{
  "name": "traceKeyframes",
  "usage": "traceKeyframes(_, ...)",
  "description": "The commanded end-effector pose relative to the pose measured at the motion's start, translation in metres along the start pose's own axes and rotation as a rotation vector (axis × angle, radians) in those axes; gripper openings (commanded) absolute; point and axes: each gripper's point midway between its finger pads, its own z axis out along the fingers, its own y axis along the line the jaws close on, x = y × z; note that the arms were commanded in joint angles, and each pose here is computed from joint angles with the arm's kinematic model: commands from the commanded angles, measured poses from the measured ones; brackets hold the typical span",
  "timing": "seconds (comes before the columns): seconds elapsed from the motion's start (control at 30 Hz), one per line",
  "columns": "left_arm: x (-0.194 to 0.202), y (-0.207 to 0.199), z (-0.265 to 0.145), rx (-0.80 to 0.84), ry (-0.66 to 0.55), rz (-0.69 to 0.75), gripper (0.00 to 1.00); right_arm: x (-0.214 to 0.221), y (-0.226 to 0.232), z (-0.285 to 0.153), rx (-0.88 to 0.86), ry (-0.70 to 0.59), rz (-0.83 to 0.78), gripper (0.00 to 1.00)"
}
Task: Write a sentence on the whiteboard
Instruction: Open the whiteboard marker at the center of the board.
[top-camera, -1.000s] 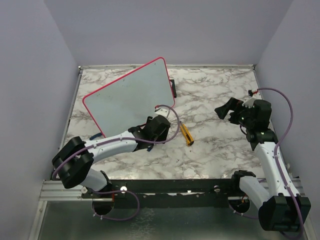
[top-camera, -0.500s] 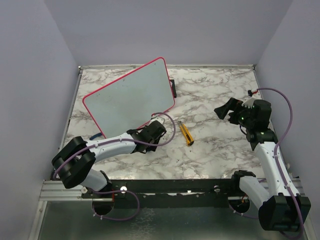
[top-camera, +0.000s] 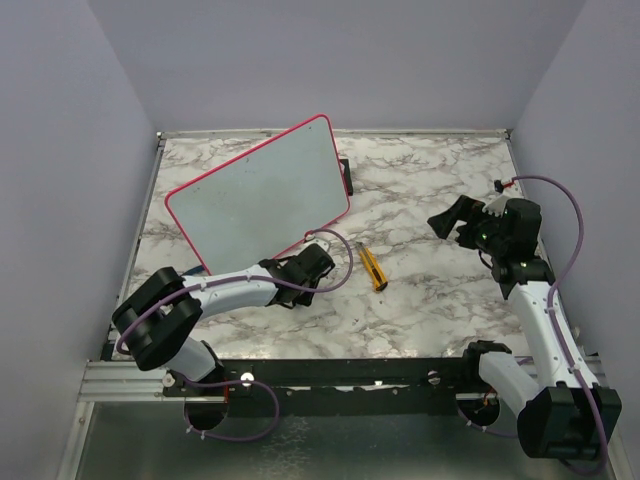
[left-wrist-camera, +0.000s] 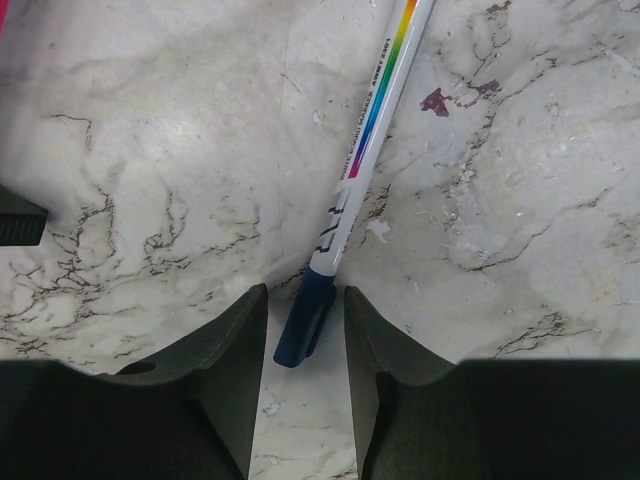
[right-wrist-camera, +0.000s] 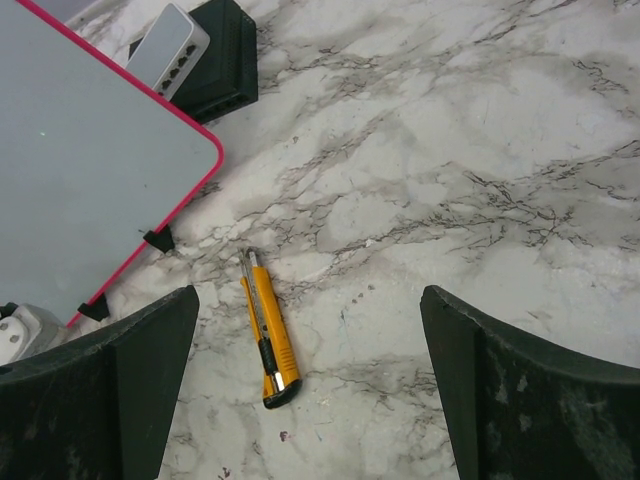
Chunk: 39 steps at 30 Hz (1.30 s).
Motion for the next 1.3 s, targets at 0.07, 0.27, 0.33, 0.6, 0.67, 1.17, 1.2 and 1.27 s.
traceKeyframes(0.07, 0.025, 0.002, -0.002, -0.008, 0.071, 0.005, 0.38, -0.001, 0.006, 0.000, -0.021, 0.012, 0.003, 0.96)
traceKeyframes(0.27, 0.029, -0.004, -0.006, 0.018, 0.088, -0.001, 0.36, 0.001, 0.004, 0.001, -0.019, 0.017, 0.009, 0.96)
traceKeyframes(0.33, 0.030, -0.009, -0.008, 0.038, 0.094, -0.004, 0.36, 0.001, 0.004, 0.001, -0.019, 0.017, 0.008, 0.96)
traceKeyframes(0.6, 0.039, -0.006, -0.013, 0.026, 0.102, -0.008, 0.36, 0.004, 0.003, 0.003, -0.020, 0.023, 0.014, 0.96)
traceKeyframes(0.67, 0.043, -0.002, -0.012, 0.005, 0.114, -0.003, 0.34, 0.004, 0.004, 0.003, -0.022, 0.024, 0.017, 0.96)
traceKeyframes(1.17, 0.028, -0.002, -0.010, -0.011, 0.066, 0.031, 0.00, 0.011, 0.013, 0.000, -0.081, 0.047, 0.004, 0.96)
traceKeyframes(1.2, 0.022, -0.002, -0.013, -0.005, 0.042, 0.036, 0.00, 0.013, 0.019, -0.001, -0.121, 0.056, -0.003, 0.96)
traceKeyframes(1.27, -0.010, -0.012, -0.034, 0.069, -0.078, 0.073, 0.00, 0.025, 0.051, -0.008, -0.330, 0.127, -0.019, 0.97)
